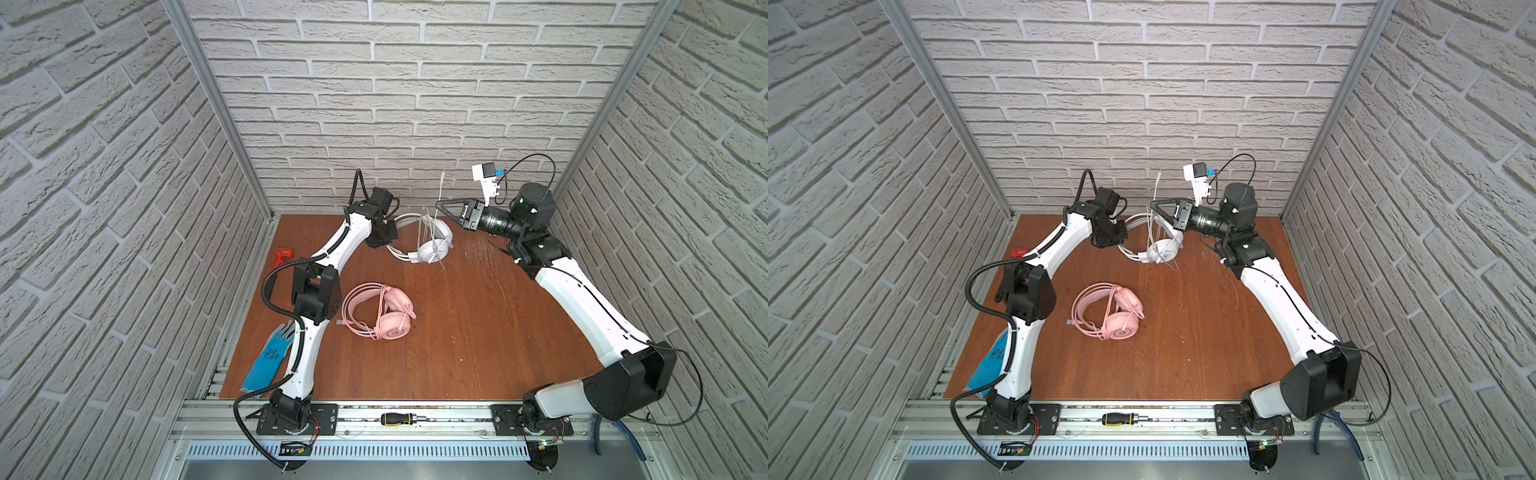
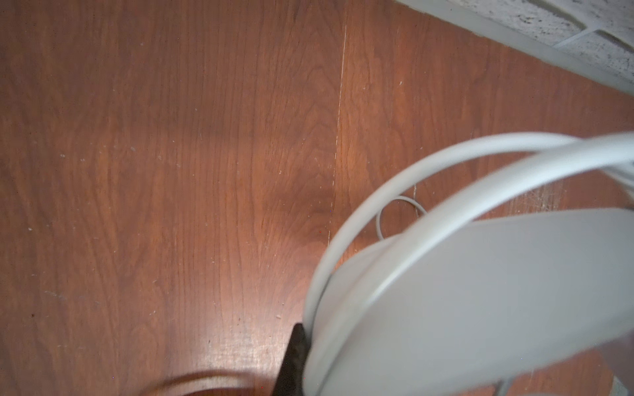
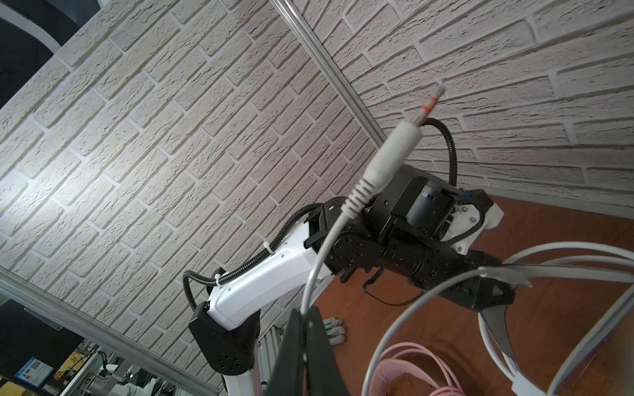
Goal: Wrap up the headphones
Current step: 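Lift the plug end with the right gripper up beside the held white headset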
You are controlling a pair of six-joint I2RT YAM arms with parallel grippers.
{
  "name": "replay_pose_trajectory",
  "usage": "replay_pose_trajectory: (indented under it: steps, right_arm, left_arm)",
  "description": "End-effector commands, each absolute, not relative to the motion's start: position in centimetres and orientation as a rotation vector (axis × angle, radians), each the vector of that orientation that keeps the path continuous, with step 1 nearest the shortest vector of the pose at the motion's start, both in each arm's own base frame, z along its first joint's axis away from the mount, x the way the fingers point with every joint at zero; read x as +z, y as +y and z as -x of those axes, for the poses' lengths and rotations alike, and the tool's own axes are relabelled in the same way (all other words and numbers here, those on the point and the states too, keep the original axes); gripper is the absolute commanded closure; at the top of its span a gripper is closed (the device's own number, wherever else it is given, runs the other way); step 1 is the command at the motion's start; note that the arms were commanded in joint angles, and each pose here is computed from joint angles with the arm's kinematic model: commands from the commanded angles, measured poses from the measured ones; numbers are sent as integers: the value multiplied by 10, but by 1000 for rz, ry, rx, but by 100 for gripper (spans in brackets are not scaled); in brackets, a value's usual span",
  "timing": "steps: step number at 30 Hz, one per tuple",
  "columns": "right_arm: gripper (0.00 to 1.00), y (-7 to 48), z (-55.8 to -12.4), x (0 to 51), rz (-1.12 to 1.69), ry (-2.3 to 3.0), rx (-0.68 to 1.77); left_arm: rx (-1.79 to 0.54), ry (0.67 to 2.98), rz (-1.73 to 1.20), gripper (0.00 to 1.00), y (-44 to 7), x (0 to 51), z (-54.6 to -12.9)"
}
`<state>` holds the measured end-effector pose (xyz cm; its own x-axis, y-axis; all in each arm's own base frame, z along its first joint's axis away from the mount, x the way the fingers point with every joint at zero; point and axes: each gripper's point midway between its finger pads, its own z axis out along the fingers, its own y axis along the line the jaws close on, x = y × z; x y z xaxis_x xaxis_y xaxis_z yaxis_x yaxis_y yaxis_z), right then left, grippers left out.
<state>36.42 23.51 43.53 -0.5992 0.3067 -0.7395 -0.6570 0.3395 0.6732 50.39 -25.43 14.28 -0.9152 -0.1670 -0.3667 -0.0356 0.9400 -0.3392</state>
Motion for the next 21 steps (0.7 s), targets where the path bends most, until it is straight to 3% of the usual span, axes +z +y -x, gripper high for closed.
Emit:
replay_pose_trajectory:
  steps: [1, 21]
  right_arm:
    - [94, 240, -356, 435, 339, 1724, 1363]
    - [94, 240, -417, 431, 257, 1650, 1147]
  left_arm:
    - [-578, 2611, 160, 100, -270, 170, -517]
    - [-561, 2687, -51, 100, -301, 164, -482]
